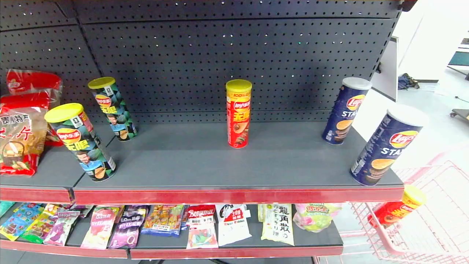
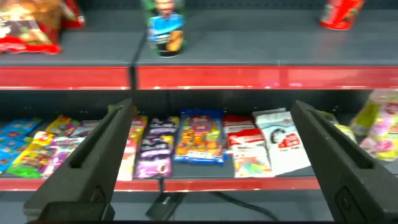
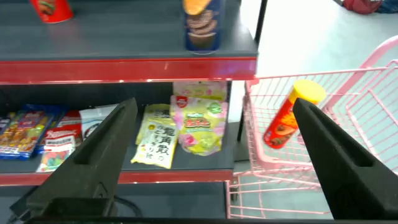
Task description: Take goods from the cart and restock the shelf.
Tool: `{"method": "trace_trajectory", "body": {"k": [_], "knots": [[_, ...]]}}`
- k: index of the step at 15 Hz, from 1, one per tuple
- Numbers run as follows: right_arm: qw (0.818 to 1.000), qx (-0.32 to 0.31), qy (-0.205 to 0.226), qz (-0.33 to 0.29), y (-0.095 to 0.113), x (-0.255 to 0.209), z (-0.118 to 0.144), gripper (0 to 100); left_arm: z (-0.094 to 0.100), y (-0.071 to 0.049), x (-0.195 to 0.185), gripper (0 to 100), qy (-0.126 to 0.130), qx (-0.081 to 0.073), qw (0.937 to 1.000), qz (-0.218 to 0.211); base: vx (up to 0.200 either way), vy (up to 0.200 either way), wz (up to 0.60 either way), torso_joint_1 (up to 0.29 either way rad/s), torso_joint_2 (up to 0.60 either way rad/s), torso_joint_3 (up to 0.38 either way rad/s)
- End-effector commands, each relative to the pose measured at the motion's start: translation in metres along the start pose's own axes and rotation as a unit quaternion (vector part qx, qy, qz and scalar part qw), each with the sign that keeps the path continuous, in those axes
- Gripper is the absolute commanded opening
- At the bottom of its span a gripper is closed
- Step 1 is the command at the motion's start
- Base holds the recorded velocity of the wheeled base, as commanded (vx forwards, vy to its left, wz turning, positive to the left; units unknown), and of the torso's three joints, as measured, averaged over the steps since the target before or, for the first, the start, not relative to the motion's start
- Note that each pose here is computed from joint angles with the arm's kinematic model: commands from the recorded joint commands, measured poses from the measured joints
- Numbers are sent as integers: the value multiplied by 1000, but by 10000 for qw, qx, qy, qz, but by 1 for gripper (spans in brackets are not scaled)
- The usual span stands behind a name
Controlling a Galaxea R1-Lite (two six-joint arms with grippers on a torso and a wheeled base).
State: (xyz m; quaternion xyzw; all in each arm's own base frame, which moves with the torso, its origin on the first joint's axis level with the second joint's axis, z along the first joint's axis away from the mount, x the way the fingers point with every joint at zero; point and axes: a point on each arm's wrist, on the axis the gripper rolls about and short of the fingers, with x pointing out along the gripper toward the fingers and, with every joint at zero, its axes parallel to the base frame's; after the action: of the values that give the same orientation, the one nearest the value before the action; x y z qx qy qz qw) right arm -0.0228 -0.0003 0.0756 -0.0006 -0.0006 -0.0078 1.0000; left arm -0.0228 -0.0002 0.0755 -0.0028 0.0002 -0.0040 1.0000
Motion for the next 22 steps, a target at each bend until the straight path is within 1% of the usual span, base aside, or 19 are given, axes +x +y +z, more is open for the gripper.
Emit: {"method": "trace_trajectory", "body": {"k": [1,16,22], "knots": [[10000,-1,-1,9,0,0,0,100,0,0,0,100,-2,-3,10000,2,0,-200,0,2,7,2],[10000,-1,-1,24,0,0,0,100,0,0,0,100,-2,-11,10000,2,0,-200,0,2,3,5],[10000,-1,-1,24,0,0,0,100,0,0,0,100,6,-3,10000,2,0,0,0,0,0,0]]}}
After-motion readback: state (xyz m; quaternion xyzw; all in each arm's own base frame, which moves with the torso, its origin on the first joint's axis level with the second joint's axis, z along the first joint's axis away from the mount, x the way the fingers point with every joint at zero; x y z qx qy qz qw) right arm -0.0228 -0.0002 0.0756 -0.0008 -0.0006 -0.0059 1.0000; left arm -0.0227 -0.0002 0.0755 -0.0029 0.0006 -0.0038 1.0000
